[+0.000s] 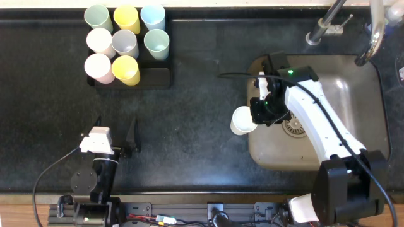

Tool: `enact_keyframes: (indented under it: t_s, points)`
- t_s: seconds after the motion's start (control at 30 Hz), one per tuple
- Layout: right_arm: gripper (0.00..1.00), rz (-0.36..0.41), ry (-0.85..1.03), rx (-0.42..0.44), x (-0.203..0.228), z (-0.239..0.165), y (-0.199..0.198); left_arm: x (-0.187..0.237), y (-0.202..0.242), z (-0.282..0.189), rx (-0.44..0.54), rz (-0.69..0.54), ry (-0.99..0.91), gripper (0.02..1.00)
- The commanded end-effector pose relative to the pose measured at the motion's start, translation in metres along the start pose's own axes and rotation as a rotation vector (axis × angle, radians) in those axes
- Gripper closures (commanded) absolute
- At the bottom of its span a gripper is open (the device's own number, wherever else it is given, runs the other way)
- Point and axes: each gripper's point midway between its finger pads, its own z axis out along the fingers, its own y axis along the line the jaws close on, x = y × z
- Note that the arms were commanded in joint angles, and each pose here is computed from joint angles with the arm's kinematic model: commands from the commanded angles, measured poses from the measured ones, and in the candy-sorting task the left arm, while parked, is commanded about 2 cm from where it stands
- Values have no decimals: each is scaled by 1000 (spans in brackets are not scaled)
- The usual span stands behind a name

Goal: Store Cups

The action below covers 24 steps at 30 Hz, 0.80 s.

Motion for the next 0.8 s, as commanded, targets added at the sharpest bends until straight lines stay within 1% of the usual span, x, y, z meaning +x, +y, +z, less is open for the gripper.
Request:
enact_keyframes:
  t_s: [0.03,0.27,0.33,0.4,0.47,0.5,0.57,0.6,0.67,0.73,0.8]
  points:
    - [956,-50,-35,-10,-9,-5,11,-1,-1,-1,9,21,-5,18]
    - [958,-82,-60,-23,-14,-4,21,-1,-1,-1,9,21,-5,18]
    - [956,-99,-84,-27,-17,-10,26,-1,-1,-1,8,21,-5,18]
    - [958,-119,-130,-34,-22,-24,34,-1,-1,-1,9,21,-5,18]
    - [958,-138,-204,-49,-30,-49,45,-1,-1,-1,9,21,-5,18]
    - [956,-144,-294,-69,-41,-80,57,-1,-1,-1,9,21,-5,18]
    - [958,-146,-377,-93,-53,-111,70,-1,-1,-1,9,21,-5,18]
    - [958,-154,-440,-112,-62,-136,82,-1,-1,-1,9,21,-5,18]
    - [958,-166,-513,-141,-72,-163,99,-1,-1,-1,9,21,-5,18]
    - [958,-195,-581,-167,-81,-190,121,-1,-1,-1,9,21,-5,18]
    - [958,-245,-646,-176,-91,-211,152,-1,-1,-1,9,21,-5,18]
